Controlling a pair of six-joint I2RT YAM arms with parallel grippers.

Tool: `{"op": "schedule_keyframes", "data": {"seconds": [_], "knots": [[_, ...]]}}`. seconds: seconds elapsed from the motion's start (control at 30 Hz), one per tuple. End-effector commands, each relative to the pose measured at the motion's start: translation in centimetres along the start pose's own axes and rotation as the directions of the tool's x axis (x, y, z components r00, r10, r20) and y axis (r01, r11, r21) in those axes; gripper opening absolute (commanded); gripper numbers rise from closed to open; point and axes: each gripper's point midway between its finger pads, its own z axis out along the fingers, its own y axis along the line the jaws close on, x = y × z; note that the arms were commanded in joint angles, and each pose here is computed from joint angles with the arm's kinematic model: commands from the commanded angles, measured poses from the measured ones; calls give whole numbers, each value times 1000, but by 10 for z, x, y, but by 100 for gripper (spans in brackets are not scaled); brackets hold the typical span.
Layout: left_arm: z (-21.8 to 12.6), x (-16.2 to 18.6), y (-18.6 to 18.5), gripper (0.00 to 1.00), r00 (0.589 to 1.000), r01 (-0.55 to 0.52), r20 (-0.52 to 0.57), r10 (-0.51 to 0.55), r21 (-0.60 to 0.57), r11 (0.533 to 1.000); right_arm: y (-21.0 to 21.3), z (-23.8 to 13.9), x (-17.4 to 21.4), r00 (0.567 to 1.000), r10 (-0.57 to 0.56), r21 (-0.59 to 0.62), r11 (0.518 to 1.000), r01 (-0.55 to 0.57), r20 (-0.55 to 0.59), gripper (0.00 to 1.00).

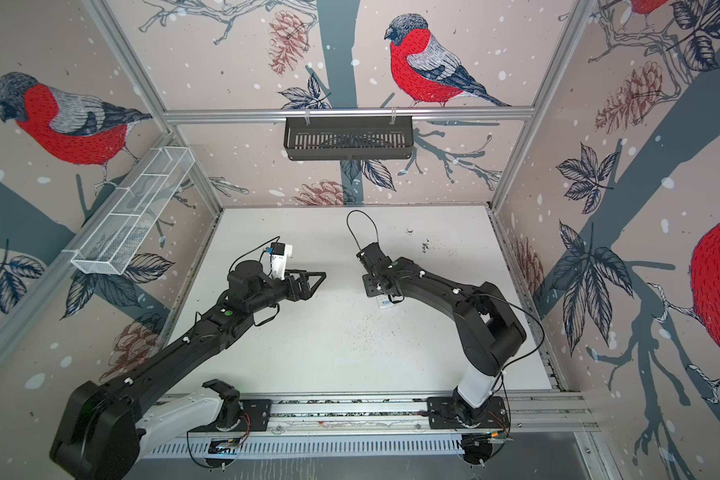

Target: Load the batteries into the remote control

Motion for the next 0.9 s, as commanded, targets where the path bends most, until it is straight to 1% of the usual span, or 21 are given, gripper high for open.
{"op": "schedule_keyframes", "data": {"seconds": [0.0, 0.03, 0.13, 0.17, 0.23, 0.3, 0.37, 0.4, 0.5, 0.53, 0.6, 0.7, 0.73, 0.8, 0.83, 0.87], "knots": [[6, -6, -7, 99, 999, -40, -23, 40, 28, 999, -5, -13, -15, 997, 9, -97, 995, -1, 75, 78], [8, -8, -6, 99, 999, -44, -29, 44, 17, 999, -14, -16, -18, 995, 11, -90, 996, -2, 98, 80], [12, -16, 7, 99, 998, -58, -29, 56, -69, 996, -47, -25, -28, 979, 9, -41, 999, -1, 204, 84], [10, -22, 15, 99, 997, -76, -15, 74, -123, 989, -61, -29, -31, 967, -1, -2, 1000, 2, 256, 86], [2, -35, 39, 99, 990, -124, 24, 136, -283, 951, -83, -40, -38, 937, -7, 41, 999, -8, 349, 89], [-13, -48, 69, 98, 980, -147, 53, 194, -468, 871, -110, -49, -45, 907, 9, 78, 996, -46, 421, 91], [-29, -58, 94, 97, 969, -142, 75, 236, -614, 777, -137, -54, -48, 881, 26, 126, 987, -97, 472, 93], [-36, -60, 106, 98, 963, -140, 81, 257, -665, 734, -150, -56, -48, 866, 30, 162, 979, -127, 499, 94], [-50, -61, 127, 97, 944, -137, 104, 314, -741, 657, -172, -53, -47, 825, -17, 265, 950, -162, 565, 96], [-54, -61, 132, 97, 936, -138, 112, 334, -756, 640, -177, -49, -46, 819, -33, 295, 941, -168, 572, 96], [-63, -60, 146, 97, 915, -126, 137, 379, -796, 592, -189, -40, -44, 810, -48, 345, 918, -194, 584, 96], [-79, -55, 178, 97, 920, -43, 170, 352, -850, 524, -206, -33, -41, 807, -51, 389, 893, -227, 588, 97], [-85, -51, 188, 96, 920, -19, 177, 349, -871, 491, -209, -32, -40, 802, -47, 388, 891, -235, 596, 97], [-100, -47, 204, 96, 910, 24, 183, 371, -918, 395, -214, -39, -37, 767, -61, 385, 889, -249, 638, 97], [-104, -49, 209, 96, 900, 33, 189, 392, -927, 373, -216, -42, -32, 749, -74, 388, 886, -254, 658, 97], [-104, -49, 216, 96, 915, 39, 181, 360, -929, 368, -219, -48, -27, 724, -77, 388, 880, -275, 686, 97]]}}
